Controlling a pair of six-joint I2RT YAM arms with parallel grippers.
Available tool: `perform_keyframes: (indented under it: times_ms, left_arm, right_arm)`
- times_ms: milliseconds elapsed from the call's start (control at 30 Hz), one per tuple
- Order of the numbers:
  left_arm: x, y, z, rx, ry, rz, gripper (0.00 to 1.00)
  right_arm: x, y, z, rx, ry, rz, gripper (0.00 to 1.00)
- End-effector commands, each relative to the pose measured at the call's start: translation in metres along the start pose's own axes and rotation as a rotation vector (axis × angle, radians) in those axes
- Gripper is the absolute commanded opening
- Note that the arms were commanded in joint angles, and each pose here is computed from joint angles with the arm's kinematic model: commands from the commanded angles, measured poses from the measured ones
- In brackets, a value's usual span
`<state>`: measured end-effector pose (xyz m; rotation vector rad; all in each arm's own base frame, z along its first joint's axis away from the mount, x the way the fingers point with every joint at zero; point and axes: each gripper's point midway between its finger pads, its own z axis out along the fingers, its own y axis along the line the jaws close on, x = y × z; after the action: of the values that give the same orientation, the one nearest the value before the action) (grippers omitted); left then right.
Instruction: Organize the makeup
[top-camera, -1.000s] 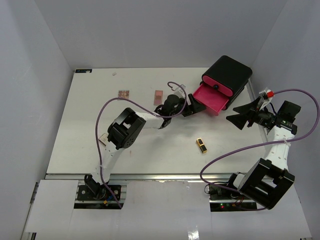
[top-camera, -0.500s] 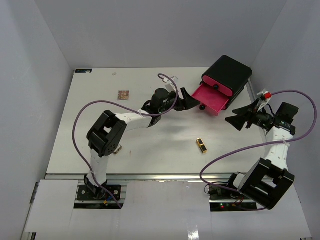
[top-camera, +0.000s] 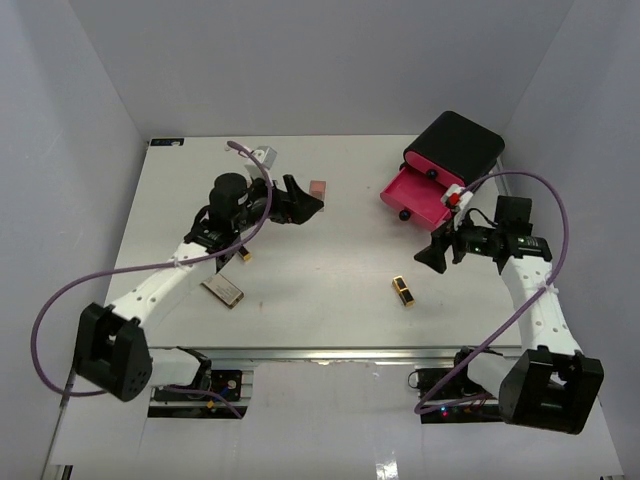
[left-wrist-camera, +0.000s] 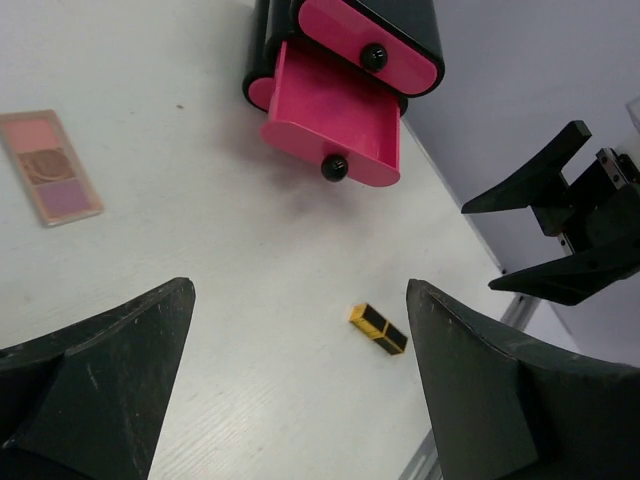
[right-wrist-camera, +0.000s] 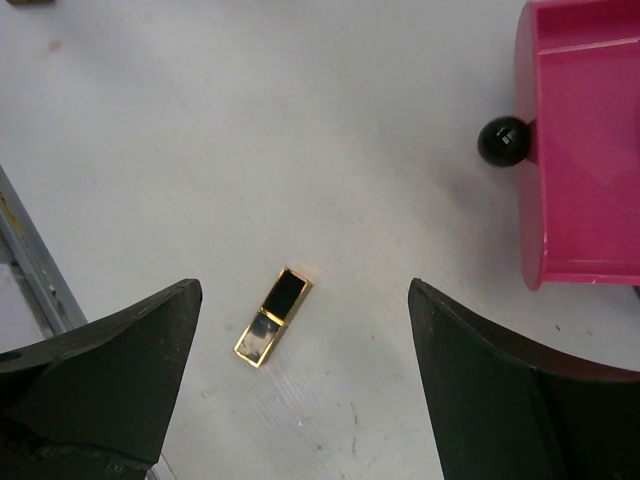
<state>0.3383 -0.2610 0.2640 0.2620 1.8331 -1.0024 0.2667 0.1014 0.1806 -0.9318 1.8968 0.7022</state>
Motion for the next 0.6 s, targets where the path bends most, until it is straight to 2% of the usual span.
perform_keyframes:
  times_ms: [0, 100, 300, 567]
  left_arm:
    - [0.038, 0.037, -0.041, -0.185, 0.12, 0.148, 0.98]
    - [0.043, 0.051, -0.062, -0.261, 0.096, 0.208, 0.98]
    - [0.014, 0.04, -0.083, -0.283, -0.014, 0.258, 0.98]
    - [0.0, 0.034, -0.097, -0.298, -0.075, 0.283, 0.98]
  right_arm:
    - [0.02, 0.003, 0.011, 0.077, 0.258, -0.137, 0.91]
    - [0.025, 0.012, 0.023, 0.105, 0.334, -0.158, 0.91]
    - [0.062, 0.024, 0.045, 0.188, 0.478, -0.083, 0.91]
    - [0.087, 0.035, 0.061, 0.157, 0.531, -0.006, 0.91]
